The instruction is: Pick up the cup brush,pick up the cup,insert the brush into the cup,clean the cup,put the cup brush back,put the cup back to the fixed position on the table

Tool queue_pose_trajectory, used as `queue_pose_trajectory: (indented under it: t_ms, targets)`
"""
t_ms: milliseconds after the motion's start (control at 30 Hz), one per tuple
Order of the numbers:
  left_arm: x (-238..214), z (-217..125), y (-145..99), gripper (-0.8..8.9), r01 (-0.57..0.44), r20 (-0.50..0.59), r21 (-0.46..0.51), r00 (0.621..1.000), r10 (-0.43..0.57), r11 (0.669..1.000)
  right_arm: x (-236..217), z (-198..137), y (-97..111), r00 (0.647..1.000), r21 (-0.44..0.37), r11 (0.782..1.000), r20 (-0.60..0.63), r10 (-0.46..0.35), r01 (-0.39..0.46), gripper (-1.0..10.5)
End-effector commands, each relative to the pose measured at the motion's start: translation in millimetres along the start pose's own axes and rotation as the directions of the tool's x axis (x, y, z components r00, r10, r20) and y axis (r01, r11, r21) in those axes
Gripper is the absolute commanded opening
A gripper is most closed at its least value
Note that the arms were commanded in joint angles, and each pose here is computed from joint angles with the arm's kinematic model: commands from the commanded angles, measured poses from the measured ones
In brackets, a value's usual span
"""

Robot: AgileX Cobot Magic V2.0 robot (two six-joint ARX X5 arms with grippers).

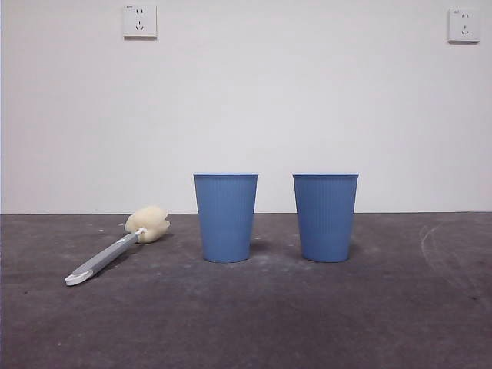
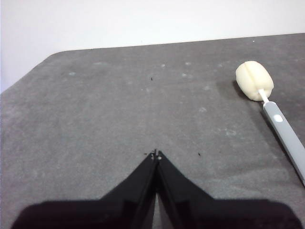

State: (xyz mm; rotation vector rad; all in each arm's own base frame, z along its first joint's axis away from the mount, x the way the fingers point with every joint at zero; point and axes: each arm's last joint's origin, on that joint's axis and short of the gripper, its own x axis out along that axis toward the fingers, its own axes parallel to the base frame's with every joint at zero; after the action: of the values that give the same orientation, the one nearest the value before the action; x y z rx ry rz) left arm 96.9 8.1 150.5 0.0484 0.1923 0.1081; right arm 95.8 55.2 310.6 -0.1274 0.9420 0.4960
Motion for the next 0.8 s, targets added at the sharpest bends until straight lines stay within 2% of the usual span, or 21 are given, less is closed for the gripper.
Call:
queue_pose_trajectory:
  t_ms: [33,267,333,400,467,567,667,800]
  targets:
    - [1,-3,0,-0.04,-0.004,-0.012,-0.006,1.0,0.004,1.0,0,1,0,1.0,-0.006,1.0,0.005,-0.003,0.003,0.0]
    - [3,-5,0,-0.04,-0.002,-0.047,-0.004,0.999,0.002,1.0,-1,1,0,1.0,-0.018,1.0,0.016,-0.01,0.01,0.0]
    - [4,-6,0,-0.04,-0.002,-0.056,-0.004,0.998,0.002,1.0,-4,3,-2,0.997,-0.042,0.998,0.062,-0.051,0.054,0.0]
    - [4,-6,0,-0.04,-0.001,-0.065,-0.004,0.998,0.001,1.0,-8,7,-6,0.981,-0.045,0.995,0.178,-0.074,0.084,0.0]
    - [5,-7,0,-0.04,-0.001,-0.074,-0.003,0.997,0.001,1.0,-13,9,-9,0.946,-0.031,0.996,0.317,-0.068,0.082,0.0]
    - [6,-8,0,-0.04,0.0,-0.09,-0.003,0.996,0.0,1.0,-18,4,-17,0.852,0.001,0.997,0.52,-0.063,0.073,0.0]
    - [7,-9,0,-0.04,0.0,-0.106,-0.002,0.994,0.0,1.0,-12,-10,-26,0.761,0.053,0.989,0.634,-0.138,0.134,0.0]
    - [8,-11,-1,-0.04,0.001,-0.127,-0.001,0.992,-0.001,1.0,7,-32,-36,0.666,0.108,0.971,0.711,-0.225,0.213,0.0]
